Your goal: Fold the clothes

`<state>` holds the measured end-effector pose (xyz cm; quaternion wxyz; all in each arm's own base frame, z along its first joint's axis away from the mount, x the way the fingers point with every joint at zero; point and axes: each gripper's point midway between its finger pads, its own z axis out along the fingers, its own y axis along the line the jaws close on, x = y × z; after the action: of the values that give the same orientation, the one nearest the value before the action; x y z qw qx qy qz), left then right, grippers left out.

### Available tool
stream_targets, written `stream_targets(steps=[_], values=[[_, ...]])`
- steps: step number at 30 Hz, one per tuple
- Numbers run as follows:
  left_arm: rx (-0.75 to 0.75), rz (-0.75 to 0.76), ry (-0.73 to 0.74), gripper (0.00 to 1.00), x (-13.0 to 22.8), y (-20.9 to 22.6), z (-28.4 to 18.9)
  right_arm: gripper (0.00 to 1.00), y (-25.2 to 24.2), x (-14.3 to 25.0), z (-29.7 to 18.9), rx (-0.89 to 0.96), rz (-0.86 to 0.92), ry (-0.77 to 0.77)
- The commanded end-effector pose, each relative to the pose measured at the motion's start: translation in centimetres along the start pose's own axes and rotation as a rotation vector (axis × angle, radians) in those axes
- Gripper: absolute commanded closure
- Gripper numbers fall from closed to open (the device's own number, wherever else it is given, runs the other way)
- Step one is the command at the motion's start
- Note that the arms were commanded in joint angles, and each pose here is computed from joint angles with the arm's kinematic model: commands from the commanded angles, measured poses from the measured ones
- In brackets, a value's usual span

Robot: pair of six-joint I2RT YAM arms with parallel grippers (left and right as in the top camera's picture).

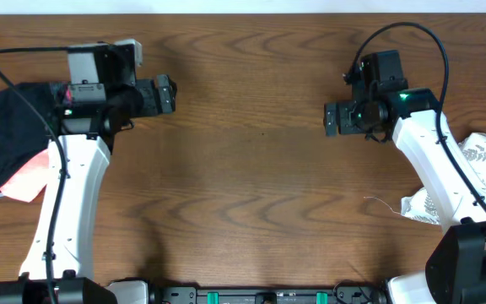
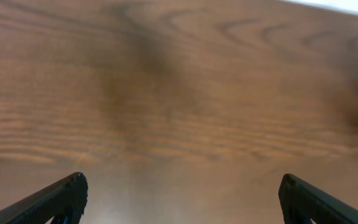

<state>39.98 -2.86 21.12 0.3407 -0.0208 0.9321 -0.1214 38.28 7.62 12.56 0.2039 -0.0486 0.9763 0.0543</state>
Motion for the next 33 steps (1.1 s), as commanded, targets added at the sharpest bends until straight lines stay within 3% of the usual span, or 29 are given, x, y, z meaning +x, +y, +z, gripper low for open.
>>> stream_targets(steps=[1, 7, 12, 16, 25, 29, 33], values=[[-0.072, 0.024, 0.012, 0.02, 0.4, 1.3, -0.1, 0.01, -0.8, -0.2, -0.5, 0.002, -0.035, -0.010], [-0.076, -0.010, 0.074, 0.02, 2.9, 1.0, -2.7, 0.05, -1.6, 0.4, -4.1, 0.028, 0.032, -0.039], [-0.065, 0.011, -0.046, 0.02, 4.0, 0.0, -7.0, 0.04, -1.4, 0.5, -10.2, 0.029, 0.073, -0.195], [-0.049, 0.031, -0.145, 0.02, 7.4, -0.5, -10.5, 0.01, -1.0, 3.1, -13.3, 0.012, 0.083, -0.314], [-0.014, -0.009, -0.346, 0.02, 13.0, -0.9, -14.3, 0.01, -3.7, 11.5, -13.8, 0.126, 0.188, -0.477], [-0.015, -0.011, -0.340, 0.02, 14.3, -0.9, -14.9, 0.01, -3.9, 13.4, -13.2, 0.121, 0.189, -0.496], [-0.021, -0.019, -0.298, 0.02, 15.3, -0.7, -14.6, 0.01, -4.2, 15.6, -12.0, 0.136, 0.186, -0.418]])
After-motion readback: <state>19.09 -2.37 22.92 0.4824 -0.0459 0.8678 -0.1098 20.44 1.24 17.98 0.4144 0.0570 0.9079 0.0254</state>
